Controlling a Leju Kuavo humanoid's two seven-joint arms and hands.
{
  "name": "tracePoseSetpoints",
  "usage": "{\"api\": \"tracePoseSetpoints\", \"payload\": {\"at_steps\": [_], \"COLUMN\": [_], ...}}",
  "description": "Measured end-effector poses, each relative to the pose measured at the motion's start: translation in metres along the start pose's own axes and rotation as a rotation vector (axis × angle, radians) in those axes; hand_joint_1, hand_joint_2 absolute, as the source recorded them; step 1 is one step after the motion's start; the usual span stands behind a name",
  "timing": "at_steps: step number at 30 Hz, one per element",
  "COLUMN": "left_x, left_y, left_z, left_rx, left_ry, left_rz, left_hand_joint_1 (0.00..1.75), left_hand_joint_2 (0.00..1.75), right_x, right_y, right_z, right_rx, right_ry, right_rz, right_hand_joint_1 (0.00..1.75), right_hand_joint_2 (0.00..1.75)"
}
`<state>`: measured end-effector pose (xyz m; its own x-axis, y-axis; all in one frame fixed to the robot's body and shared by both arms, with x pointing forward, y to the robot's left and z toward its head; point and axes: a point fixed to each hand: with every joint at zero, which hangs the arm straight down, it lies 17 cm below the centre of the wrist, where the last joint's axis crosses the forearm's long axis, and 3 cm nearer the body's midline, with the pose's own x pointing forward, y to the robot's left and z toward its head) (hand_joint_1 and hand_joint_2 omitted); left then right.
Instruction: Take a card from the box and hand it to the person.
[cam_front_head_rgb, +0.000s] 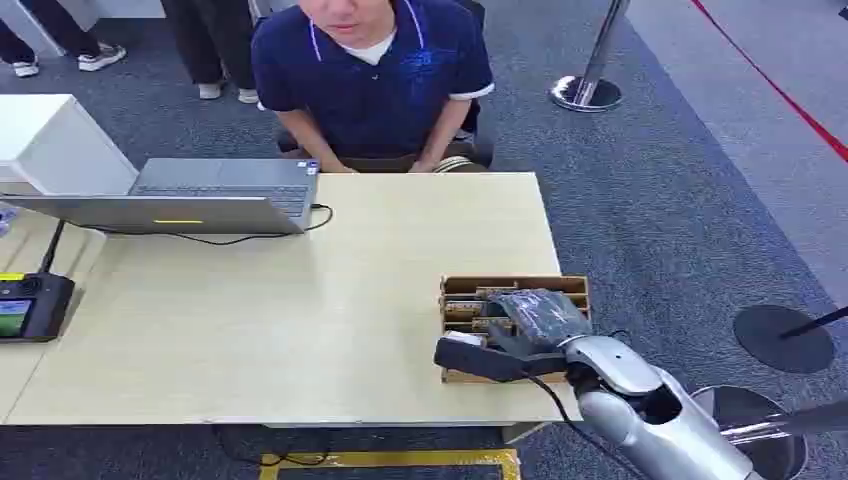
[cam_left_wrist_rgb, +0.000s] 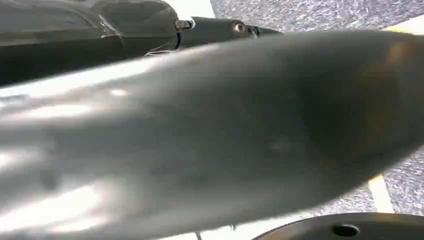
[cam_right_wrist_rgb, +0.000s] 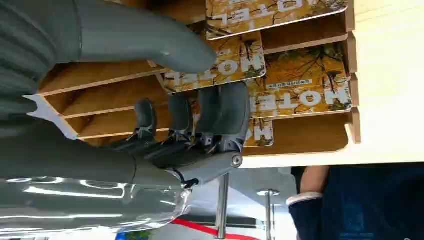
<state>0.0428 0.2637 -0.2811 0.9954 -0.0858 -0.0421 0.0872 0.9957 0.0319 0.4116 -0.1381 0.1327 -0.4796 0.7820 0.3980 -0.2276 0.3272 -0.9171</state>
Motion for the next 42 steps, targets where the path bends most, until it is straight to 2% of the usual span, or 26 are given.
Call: {"api": "tracePoseSetpoints", "payload": {"at_steps": [14, 31, 32, 34, 37, 40, 42], "left_x": [0.0010, 0.0010, 0.0010, 0.0010, 0.0007, 0.0004, 0.0003], "left_y": [0.0005, 0.0005, 0.0005, 0.0006, 0.0025, 0.0034, 0.0035], "left_z": [-0.0001, -0.0001, -0.0001, -0.0001, -0.0004, -0.0005, -0.0005], "left_rx": [0.001, 0.001, 0.001, 0.002, 0.012, 0.015, 0.017], "left_ry": [-0.006, -0.006, -0.006, -0.006, -0.004, -0.002, -0.002], "left_rz": [0.000, 0.000, 0.001, 0.000, 0.002, 0.002, -0.001], "left_hand_joint_1": [0.00, 0.00, 0.00, 0.00, 0.00, 0.00, 0.00], "left_hand_joint_2": [0.00, 0.00, 1.75, 1.75, 1.75, 1.75, 1.75], "right_x": [-0.0011, 0.0029, 0.0031, 0.0035, 0.0051, 0.0065, 0.0069], "right_y": [0.0019, 0.0074, 0.0075, 0.0080, 0.0085, 0.0089, 0.0091], "right_z": [-0.0006, -0.0018, -0.0018, -0.0018, -0.0022, -0.0027, -0.0031], "right_rx": [0.009, 0.024, 0.024, 0.025, 0.027, 0.028, 0.029], "right_ry": [-0.001, -0.010, -0.010, -0.011, -0.015, -0.020, -0.021], "right_rz": [-0.005, -0.010, -0.011, -0.011, -0.012, -0.011, -0.010], "right_hand_joint_1": [1.05, 1.33, 1.38, 1.50, 1.55, 1.75, 1.75], "right_hand_joint_2": [1.75, 1.75, 1.75, 1.75, 1.75, 1.75, 1.75]}}
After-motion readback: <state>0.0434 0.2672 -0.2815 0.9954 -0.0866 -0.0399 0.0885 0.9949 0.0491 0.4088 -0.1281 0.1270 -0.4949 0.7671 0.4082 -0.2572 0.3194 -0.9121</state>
